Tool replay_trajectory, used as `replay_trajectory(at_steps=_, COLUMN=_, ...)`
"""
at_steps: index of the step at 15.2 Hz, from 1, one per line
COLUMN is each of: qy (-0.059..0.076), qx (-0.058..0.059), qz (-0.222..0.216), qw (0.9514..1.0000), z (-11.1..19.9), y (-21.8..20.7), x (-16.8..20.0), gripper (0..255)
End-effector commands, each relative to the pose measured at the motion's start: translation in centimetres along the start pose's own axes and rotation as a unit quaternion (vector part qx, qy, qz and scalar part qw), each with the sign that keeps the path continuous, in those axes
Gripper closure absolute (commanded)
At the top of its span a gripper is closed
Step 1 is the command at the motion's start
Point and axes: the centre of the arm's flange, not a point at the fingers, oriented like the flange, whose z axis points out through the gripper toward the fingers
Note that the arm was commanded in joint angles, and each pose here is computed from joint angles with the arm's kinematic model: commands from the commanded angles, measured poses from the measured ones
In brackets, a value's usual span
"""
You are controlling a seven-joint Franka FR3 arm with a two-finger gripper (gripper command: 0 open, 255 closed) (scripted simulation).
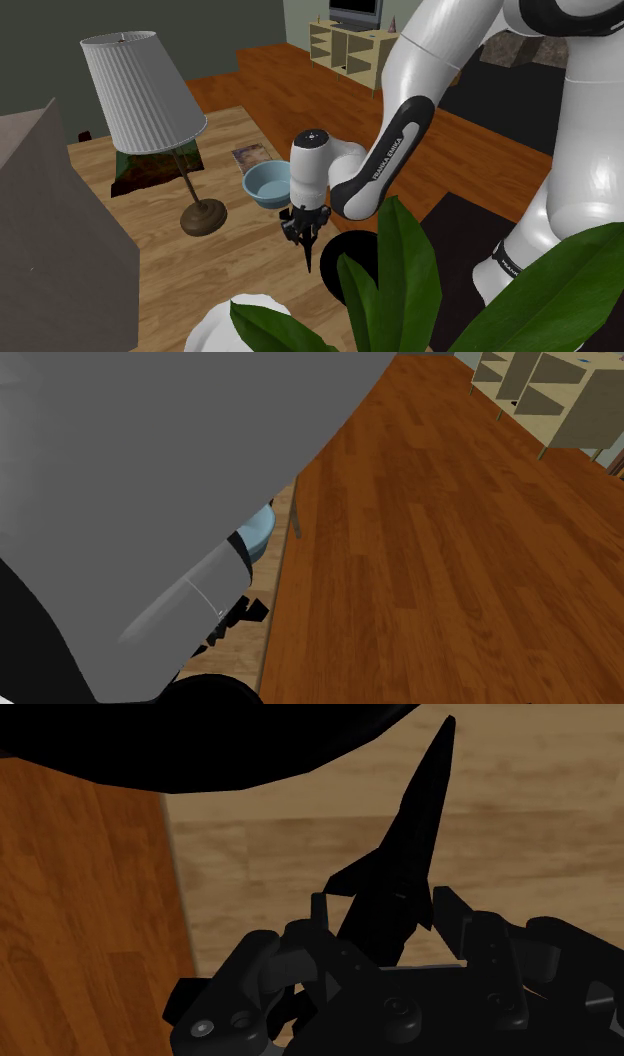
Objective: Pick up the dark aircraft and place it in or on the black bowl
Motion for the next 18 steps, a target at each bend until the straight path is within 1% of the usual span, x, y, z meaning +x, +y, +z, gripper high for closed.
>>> replay_trajectory(at_steps=1, qy=0.0, qx=0.0, qz=0.0, qw=1.0, z=-0.8, y=-0.1, x=0.1, gripper=255)
replay_trajectory(at_steps=18, qy=0.0, qx=0.0, qz=0.0, qw=1.0, z=-9.7, y=-0.6, x=0.8, gripper=255)
